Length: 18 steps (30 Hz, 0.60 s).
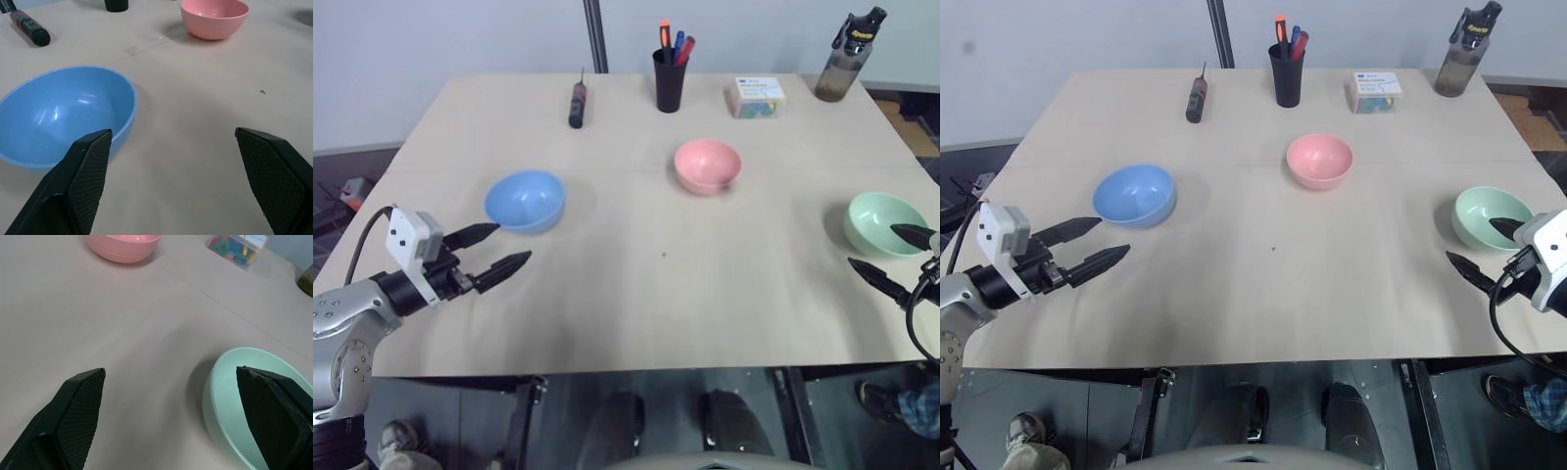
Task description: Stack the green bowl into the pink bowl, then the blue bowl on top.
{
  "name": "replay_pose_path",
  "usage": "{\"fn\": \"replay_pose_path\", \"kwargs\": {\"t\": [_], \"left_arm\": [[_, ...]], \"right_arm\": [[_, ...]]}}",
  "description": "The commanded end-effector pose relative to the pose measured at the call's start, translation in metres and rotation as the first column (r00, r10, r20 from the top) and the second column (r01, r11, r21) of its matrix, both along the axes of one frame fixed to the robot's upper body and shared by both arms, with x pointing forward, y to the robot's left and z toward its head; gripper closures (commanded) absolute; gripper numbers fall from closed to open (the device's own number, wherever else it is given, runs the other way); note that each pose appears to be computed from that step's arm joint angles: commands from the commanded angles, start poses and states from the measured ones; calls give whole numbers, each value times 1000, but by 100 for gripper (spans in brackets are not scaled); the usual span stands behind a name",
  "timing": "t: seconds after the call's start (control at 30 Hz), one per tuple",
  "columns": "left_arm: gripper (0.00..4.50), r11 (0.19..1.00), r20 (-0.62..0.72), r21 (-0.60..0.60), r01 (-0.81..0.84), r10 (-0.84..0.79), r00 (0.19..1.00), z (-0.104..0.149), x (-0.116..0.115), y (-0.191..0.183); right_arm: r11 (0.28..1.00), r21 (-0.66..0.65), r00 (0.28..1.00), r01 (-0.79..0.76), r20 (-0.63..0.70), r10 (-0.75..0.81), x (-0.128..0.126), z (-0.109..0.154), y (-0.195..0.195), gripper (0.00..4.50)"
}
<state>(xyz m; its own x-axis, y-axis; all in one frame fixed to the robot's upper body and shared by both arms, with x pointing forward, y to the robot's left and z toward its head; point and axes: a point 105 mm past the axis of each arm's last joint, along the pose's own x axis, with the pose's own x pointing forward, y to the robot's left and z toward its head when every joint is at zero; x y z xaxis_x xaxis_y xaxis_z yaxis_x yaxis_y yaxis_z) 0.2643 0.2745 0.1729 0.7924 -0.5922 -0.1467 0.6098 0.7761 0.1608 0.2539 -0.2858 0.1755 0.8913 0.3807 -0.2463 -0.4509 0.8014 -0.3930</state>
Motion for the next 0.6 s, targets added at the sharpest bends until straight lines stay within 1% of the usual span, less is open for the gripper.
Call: {"fn": "replay_pose_path", "kwargs": {"t": [0.03, 0.1, 0.17, 0.23, 0.3, 0.37, 0.47, 0.57, 0.6], "left_arm": [[23, 1000, 47, 12, 14, -15, 999, 10, 2, -6], [23, 999, 80, -12, 35, -34, 996, 16, 5, -16], [23, 998, 101, -9, 60, -58, 993, 20, 6, -26], [23, 995, 130, -7, 95, -94, 987, 24, 7, -41], [23, 991, 147, -19, 130, -126, 981, 24, 6, -54], [23, 988, 160, -29, 151, -145, 977, 24, 5, -64], [23, 985, 187, -47, 167, -156, 970, 23, 6, -78], [23, 983, 210, -77, 169, -150, 966, 22, 6, -92], [23, 983, 214, -81, 167, -147, 966, 21, 7, -95]], "right_arm": [[1000, -4, 998, 1, 57, -1, 3, 13, -5, 0], [1000, -10, 997, -9, 74, 10, 8, 13, -4, 0], [998, -55, 998, -25, 54, 28, 14, 10, 1, 0], [988, -141, 997, -62, 27, 66, 24, 3, 14, 0], [984, -135, 992, -119, 16, 122, 35, 0, 33, 0], [981, -101, 986, -163, 5, 165, 44, -2, 46, 0], [967, -83, 969, -242, 21, 244, 68, -5, 76, 0], [949, -118, 951, -292, 70, 301, 102, -6, 108, 0], [944, -131, 946, -303, 80, 315, 109, -6, 115, 0]]}}
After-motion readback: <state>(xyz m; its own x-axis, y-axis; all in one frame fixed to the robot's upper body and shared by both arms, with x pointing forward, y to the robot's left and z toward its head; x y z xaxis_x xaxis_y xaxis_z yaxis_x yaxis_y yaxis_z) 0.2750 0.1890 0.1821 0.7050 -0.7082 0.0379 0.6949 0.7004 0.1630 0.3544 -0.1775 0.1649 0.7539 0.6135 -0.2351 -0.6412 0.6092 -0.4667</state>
